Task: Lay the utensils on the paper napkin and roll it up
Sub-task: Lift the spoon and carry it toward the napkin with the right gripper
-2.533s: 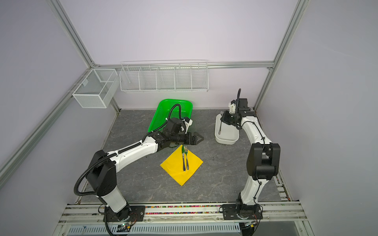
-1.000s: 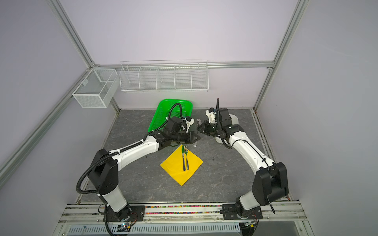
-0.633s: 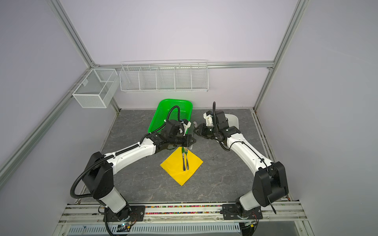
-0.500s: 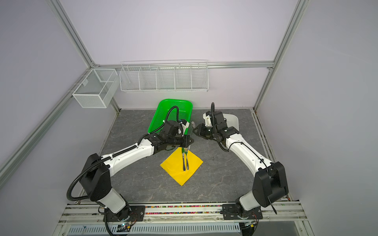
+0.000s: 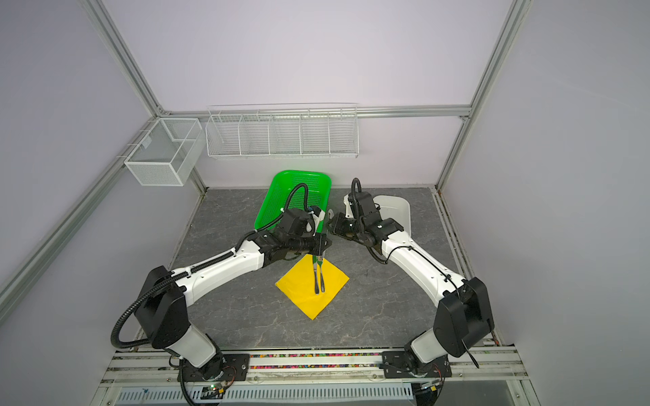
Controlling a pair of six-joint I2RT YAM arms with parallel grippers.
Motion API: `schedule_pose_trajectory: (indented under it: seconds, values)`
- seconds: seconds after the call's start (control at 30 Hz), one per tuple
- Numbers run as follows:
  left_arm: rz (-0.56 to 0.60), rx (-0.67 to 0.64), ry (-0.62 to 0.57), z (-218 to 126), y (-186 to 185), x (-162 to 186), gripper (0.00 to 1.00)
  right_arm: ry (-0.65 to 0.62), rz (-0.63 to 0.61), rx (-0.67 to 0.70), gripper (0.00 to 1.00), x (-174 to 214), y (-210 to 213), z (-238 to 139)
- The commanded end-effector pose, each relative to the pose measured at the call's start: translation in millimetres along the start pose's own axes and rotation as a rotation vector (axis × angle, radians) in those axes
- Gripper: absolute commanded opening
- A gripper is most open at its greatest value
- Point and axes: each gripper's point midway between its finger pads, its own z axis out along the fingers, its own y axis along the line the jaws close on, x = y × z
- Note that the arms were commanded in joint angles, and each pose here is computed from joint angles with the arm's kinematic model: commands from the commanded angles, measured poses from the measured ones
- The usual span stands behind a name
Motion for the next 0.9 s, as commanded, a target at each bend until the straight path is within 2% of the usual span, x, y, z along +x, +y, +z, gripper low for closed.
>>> schedule_pose_trajectory:
  seconds: [0.0, 0.13, 0.27, 0.37, 0.4, 0.43, 0.53, 0.73, 0.87]
  values:
    - [0.028, 0.006, -0.012, -6.2, -4.2, -0.2, 0.0, -0.016, 0.023, 0.008, 0.32, -3.8, 7.4, 7.1]
    - [0.031, 0.008, -0.018, -8.0, -5.5, -1.9, 0.0, -0.044, 0.02, 0.048, 0.26, -5.6, 4.3, 8.3]
    - [0.027, 0.004, -0.031, -10.7, -4.8, -3.0, 0.0, -0.066, 0.007, 0.06, 0.13, -7.7, 3.5, 3.5]
    - [0.022, 0.009, -0.037, -12.2, -4.7, -3.0, 0.09, -0.075, -0.016, 0.056, 0.09, -9.1, 5.0, -0.7]
    - [0.018, 0.015, -0.04, -12.6, -5.4, -3.2, 0.15, -0.078, -0.024, 0.047, 0.08, -9.7, 6.1, -2.1]
    - [0.01, 0.025, -0.04, -12.8, -5.8, -2.6, 0.26, -0.08, -0.028, 0.03, 0.07, -10.0, 7.9, -2.9]
    - [-0.02, 0.078, -0.038, -14.1, -7.1, -0.8, 0.41, -0.073, -0.015, -0.035, 0.07, -10.1, 9.6, -3.0]
    - [-0.079, 0.21, -0.055, -23.8, -9.3, 1.1, 0.52, -0.03, -0.018, -0.223, 0.07, -10.8, 25.0, -2.7]
    - [-0.122, 0.302, -0.092, -34.8, -9.9, -7.3, 0.53, 0.01, -0.04, -0.329, 0.07, -10.0, 36.9, -4.9]
